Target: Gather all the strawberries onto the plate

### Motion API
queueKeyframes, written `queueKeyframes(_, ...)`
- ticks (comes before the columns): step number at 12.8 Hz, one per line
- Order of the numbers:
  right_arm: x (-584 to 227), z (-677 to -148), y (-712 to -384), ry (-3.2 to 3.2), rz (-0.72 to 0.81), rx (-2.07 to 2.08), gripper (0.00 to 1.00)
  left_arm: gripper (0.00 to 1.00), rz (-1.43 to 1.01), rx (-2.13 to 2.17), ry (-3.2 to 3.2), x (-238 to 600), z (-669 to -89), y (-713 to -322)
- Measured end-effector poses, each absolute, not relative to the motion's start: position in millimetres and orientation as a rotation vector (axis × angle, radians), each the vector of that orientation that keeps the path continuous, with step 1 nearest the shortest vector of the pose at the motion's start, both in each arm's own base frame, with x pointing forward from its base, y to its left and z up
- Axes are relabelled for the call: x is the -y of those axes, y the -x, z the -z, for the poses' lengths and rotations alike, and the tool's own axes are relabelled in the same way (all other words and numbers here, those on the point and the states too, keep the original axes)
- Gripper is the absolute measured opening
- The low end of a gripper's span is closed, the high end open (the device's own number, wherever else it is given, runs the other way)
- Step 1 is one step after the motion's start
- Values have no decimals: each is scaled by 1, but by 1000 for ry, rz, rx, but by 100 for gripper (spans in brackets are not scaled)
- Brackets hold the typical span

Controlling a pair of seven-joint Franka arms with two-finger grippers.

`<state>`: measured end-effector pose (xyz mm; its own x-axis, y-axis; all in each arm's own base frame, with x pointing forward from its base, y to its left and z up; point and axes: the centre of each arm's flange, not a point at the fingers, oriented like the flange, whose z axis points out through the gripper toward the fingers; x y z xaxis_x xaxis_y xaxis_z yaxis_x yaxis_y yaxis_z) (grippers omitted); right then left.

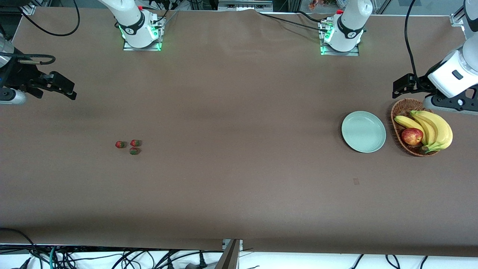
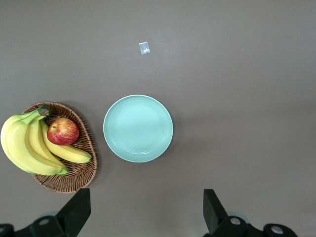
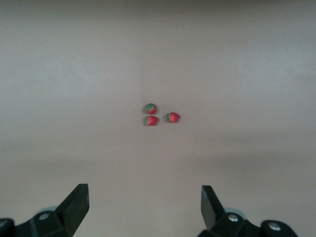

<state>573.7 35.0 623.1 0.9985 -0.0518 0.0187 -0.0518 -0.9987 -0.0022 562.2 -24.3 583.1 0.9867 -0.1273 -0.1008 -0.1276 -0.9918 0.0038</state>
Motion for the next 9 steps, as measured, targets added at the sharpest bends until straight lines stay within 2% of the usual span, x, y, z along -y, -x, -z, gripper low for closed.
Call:
queueKeyframes(6, -35, -621, -574, 3141, 18, -38, 100, 100, -154, -201, 3129, 24, -584, -562)
queueKeyframes(9, -39, -601, -582, 3144, -40, 82, 100, 100, -152, -201, 3129, 24, -585, -561)
